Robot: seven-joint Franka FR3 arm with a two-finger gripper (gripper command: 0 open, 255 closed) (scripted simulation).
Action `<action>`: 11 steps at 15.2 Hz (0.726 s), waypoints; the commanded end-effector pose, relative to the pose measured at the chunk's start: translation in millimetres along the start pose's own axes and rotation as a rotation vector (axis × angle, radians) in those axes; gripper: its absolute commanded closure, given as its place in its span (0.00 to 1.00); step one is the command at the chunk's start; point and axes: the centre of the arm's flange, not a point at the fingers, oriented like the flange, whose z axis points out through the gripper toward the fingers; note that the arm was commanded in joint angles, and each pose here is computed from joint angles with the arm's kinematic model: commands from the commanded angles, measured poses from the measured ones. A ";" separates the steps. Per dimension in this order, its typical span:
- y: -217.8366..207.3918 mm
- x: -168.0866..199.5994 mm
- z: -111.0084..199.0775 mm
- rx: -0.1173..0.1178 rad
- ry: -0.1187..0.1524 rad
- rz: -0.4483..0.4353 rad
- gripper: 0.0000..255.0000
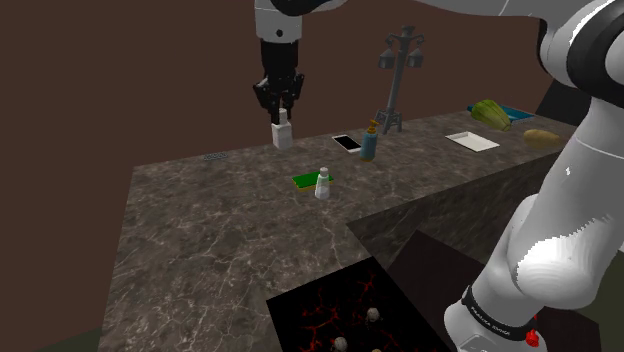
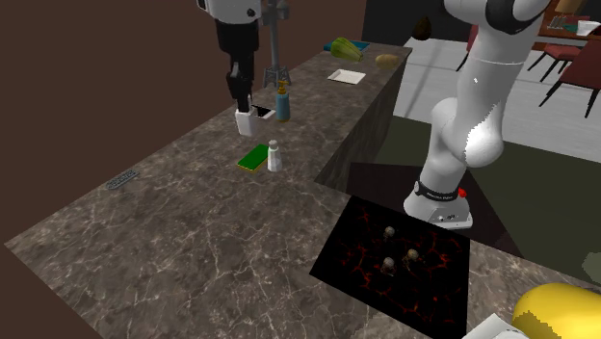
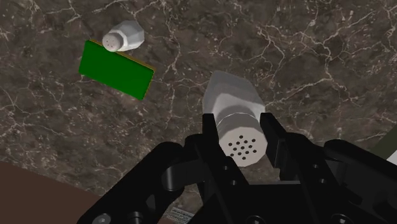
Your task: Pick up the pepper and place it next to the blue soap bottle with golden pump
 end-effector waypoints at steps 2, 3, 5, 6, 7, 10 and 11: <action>40.0 -9.5 1.3 0.000 0.000 -0.001 1.00; 52.8 -12.8 1.7 0.000 0.000 -0.001 1.00; 78.3 -19.5 2.6 0.000 0.000 -0.001 1.00; 91.1 -22.8 3.1 0.000 0.000 -0.001 1.00; 103.8 -26.1 3.5 0.000 0.000 -0.001 1.00; 142.1 -36.1 4.8 0.000 0.000 -0.001 1.00; 154.9 -39.5 5.3 0.000 0.000 -0.001 1.00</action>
